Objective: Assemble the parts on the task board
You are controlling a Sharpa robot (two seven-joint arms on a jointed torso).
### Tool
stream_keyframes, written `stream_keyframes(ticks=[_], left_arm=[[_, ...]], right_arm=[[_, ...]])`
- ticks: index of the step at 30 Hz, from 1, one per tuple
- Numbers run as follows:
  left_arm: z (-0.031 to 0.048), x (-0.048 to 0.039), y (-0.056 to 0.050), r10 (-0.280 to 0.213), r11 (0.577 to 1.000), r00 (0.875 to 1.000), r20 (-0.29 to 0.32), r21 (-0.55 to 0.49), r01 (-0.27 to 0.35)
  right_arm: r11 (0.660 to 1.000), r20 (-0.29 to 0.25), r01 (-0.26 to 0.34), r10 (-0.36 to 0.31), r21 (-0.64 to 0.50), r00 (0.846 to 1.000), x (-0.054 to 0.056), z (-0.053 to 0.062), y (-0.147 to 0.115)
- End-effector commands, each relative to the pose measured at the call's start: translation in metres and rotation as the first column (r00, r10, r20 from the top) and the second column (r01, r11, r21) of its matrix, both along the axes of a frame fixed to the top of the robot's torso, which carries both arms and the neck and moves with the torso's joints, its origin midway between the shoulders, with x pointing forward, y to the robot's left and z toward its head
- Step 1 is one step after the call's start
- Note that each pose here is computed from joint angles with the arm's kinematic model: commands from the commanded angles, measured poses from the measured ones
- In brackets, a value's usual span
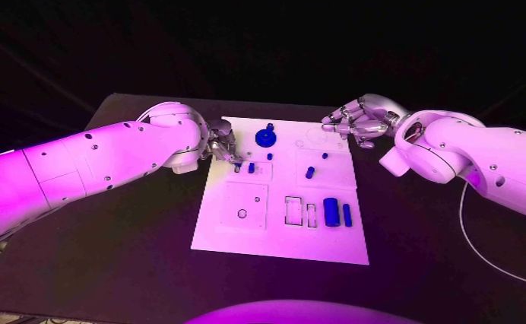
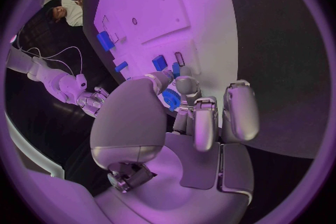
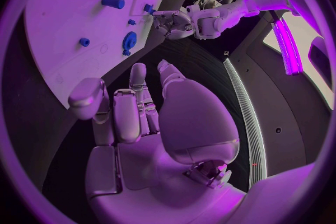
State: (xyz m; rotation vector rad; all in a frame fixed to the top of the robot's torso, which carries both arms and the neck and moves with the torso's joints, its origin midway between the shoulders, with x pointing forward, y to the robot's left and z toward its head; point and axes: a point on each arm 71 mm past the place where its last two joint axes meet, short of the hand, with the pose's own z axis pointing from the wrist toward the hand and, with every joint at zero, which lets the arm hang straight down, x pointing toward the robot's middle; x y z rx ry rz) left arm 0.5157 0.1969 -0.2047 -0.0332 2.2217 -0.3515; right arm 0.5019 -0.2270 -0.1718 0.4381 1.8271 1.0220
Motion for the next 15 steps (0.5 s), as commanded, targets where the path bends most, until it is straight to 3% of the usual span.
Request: stream_keyframes(ticks=[1,15], left_arm=[[-0.0016,-0.0013,0.0007,-0.015,0.999,1.000,-0.018,0.032,0.016],[-0.0034,-0.0035,0.0011,-0.031,0.999,0.998,-0.050,0.041,0.033]], right_arm=[[1.000,-0.004,-0.017,0.017,0.002,1.000,-0.0008,-0.0005,0.0013],[1.000,-0.006,-0.019,0.019,0.002,1.000,-0.0008,-0.0007,0.0015]])
